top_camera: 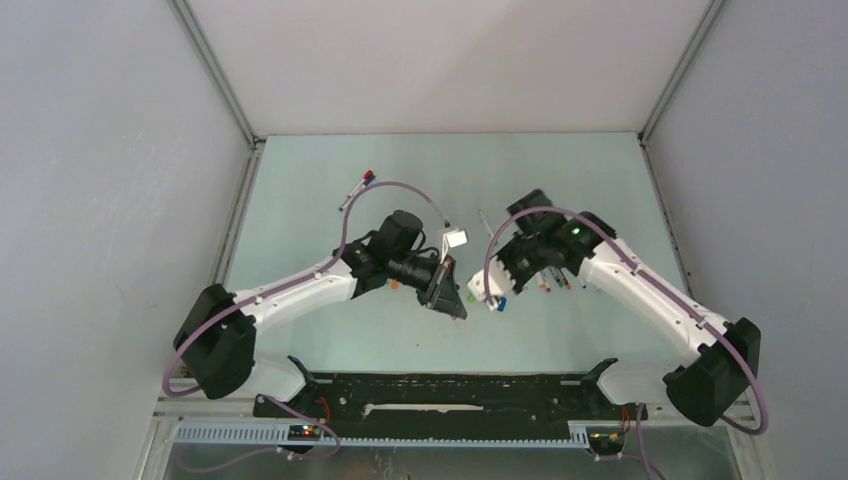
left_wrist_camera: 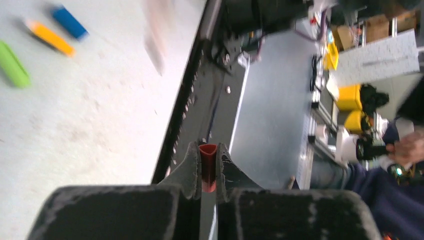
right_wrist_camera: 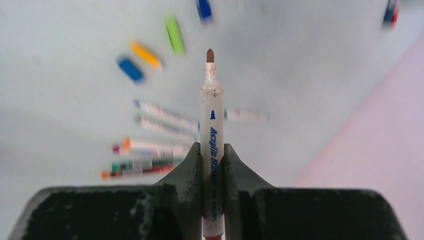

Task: Open the pen caps
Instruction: Open the pen cap from the pen, then place the pen at the center of the board.

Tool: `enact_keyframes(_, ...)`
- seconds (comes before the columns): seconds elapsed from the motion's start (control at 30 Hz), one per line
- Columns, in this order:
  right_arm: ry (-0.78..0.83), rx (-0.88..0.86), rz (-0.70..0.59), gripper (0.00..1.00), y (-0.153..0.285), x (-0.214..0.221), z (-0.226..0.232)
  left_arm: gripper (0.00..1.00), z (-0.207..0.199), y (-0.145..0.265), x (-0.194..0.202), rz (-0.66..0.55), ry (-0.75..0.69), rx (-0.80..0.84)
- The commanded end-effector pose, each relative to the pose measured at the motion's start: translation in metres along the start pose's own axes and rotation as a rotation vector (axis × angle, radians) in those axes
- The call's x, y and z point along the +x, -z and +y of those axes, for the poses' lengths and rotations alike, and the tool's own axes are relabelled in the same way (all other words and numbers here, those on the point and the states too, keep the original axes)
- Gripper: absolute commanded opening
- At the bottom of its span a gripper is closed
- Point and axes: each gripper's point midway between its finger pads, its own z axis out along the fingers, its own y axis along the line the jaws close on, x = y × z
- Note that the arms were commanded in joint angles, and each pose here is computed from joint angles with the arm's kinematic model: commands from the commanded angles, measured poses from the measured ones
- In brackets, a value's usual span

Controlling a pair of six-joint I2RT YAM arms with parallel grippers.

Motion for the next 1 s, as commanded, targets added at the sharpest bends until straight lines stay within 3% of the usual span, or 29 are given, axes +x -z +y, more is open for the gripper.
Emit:
enact_keyframes(0.0, -0.014, 0.11, 0.241, 0.0, 0.039, 0.073, -0.017, 0.0, -0.012, 0.008, 0.059, 0.201, 0.083, 0.05)
enact_keyframes(0.2, -0.074, 0.143, 0.214, 0.0, 0.044, 0.081, -0.016, 0.0, -0.013, 0.012, 0.067, 0.216, 0.08, 0.054)
enact_keyframes(0.3, -0.196, 0.193, 0.135, 0.0, 0.041, 0.082, -0.02, 0.0, -0.009, 0.014, 0.058, 0.169, 0.039, 0.006)
enact_keyframes(0.5, -0.675, 0.333, -0.076, 0.0, 0.03, 0.08, -0.039, 0.01, 0.006, 0.033, 0.02, -0.06, -0.091, -0.203)
enact_keyframes(0.67, -1.226, 0.41, -0.231, 0.0, 0.013, 0.097, -0.059, 0.01, 0.032, 0.061, -0.014, -0.317, -0.136, -0.433)
enact_keyframes(0.8, -1.692, 0.434, -0.353, 0.0, -0.003, 0.13, -0.059, 0.01, 0.033, 0.085, -0.041, -0.56, -0.146, -0.5)
enact_keyframes(0.97, -1.983, 0.549, -0.319, 0.0, -0.026, 0.162, -0.06, 0.02, 0.041, 0.103, -0.047, -0.678, -0.131, -0.566)
